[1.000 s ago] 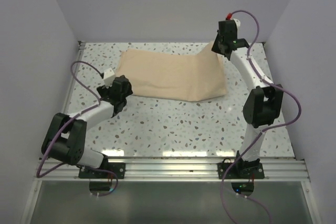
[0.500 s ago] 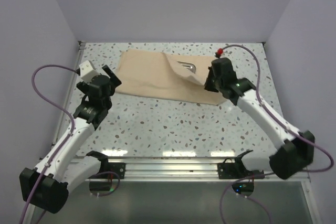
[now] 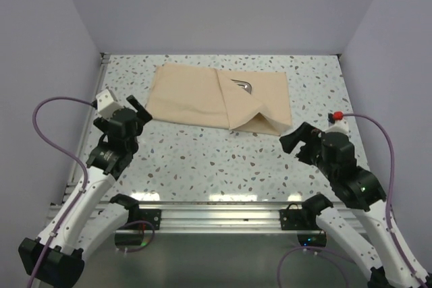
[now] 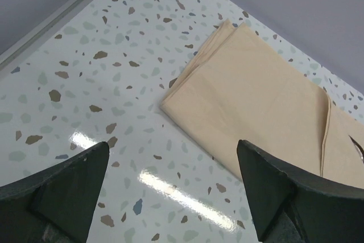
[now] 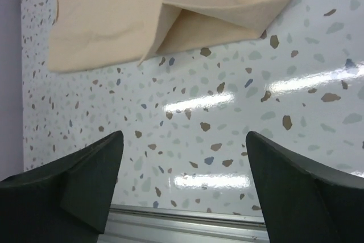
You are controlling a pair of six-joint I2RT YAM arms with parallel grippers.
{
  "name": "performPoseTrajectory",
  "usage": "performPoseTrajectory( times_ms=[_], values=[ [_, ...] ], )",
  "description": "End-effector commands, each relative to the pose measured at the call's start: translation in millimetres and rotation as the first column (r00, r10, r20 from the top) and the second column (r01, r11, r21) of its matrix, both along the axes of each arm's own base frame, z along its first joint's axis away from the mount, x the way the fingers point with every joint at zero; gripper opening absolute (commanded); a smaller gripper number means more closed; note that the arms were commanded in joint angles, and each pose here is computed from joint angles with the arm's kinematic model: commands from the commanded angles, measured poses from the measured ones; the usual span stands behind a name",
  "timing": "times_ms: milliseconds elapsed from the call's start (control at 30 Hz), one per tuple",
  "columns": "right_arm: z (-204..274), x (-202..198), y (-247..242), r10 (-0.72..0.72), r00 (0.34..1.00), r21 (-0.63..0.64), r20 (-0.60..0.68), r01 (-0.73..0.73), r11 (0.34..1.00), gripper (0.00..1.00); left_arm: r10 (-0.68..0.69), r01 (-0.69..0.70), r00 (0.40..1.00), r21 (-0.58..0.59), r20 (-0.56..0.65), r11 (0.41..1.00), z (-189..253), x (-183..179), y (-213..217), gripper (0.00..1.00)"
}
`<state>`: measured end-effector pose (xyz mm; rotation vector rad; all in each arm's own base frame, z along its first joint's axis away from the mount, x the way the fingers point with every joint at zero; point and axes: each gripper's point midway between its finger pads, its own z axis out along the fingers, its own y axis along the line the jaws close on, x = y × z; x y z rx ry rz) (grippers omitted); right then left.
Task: Open and lay out the surgical kit
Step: Open the surgical kit at the center of the board.
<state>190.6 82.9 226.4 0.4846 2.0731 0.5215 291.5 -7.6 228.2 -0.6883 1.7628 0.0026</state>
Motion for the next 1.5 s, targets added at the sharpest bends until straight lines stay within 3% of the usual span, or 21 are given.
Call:
performPoseTrajectory(
  times_ms=[0,100,267,333,367,433,633,733,767,1033,1133,1233,1467],
  values=[
    [-21,15,24,0.118,0.991,-0.043,-0.068,-0.121,0.992,0.98,-0.001,0.001,0.998,0.003,-0.057,1.0,-28,-7,0,0.99],
    [-31,40,46,0.232,0.959,-0.117,-0.162,-0.253,0.96,0.98,-0.004,0.007,0.995,0.025,-0.1,1.0,-52,-10,0,0.99],
    [2,89,68,0.285,0.952,-0.305,-0.107,-0.305,0.902,0.98,0.021,-0.014,0.99,0.054,-0.138,0.998,-86,-15,6,0.99],
    [6,102,94,0.357,0.922,-0.424,-0.152,-0.387,0.819,0.98,0.025,-0.019,0.99,0.046,-0.141,0.999,-97,-15,6,0.99],
    [5,111,91,0.322,0.931,-0.518,-0.173,-0.364,0.774,0.98,0.028,-0.022,0.99,0.041,-0.141,0.999,-101,-15,6,1.0],
    [-4,120,108,0.316,0.917,-0.589,-0.244,-0.399,0.703,0.98,0.037,-0.031,0.989,0.045,-0.144,0.998,-111,-15,8,0.99],
    [-29,140,122,0.295,0.914,-0.612,-0.28,-0.406,0.679,0.99,0.047,-0.039,0.986,0.055,-0.159,0.998,-122,-15,9,0.99],
    [-50,147,127,0.295,0.896,-0.637,-0.332,-0.443,0.631,0.98,0.038,-0.031,0.987,0.049,-0.156,0.998,-124,-15,7,1.0],
    [-58,150,131,0.32,0.874,-0.656,-0.365,-0.485,0.579,0.98,0.037,-0.03,0.988,0.047,-0.153,0.998,-123,-14,7,1.0],
    [-51,162,153,0.483,0.797,-0.741,-0.363,-0.561,0.368,0.98,0.018,-0.014,0.99,0.033,-0.138,0.999,-123,-15,4,0.99],
    [-57,171,149,0.468,0.79,-0.791,-0.397,-0.553,0.261,0.98,0.006,-0.002,0.99,0.032,-0.14,0.999,-125,-14,2,0.99],
    [-71,171,160,0.488,0.734,-0.799,-0.472,-0.591,0.115,0.98,0.003,0.002,0.99,0.033,-0.144,0.999,-125,-13,2,0.99],
    [-102,159,180,0.533,0.634,-0.743,-0.56,-0.669,0.016,0.98,0.008,-0.004,0.991,0.028,-0.132,1.0,-124,-16,3,0.99]
  ],
)
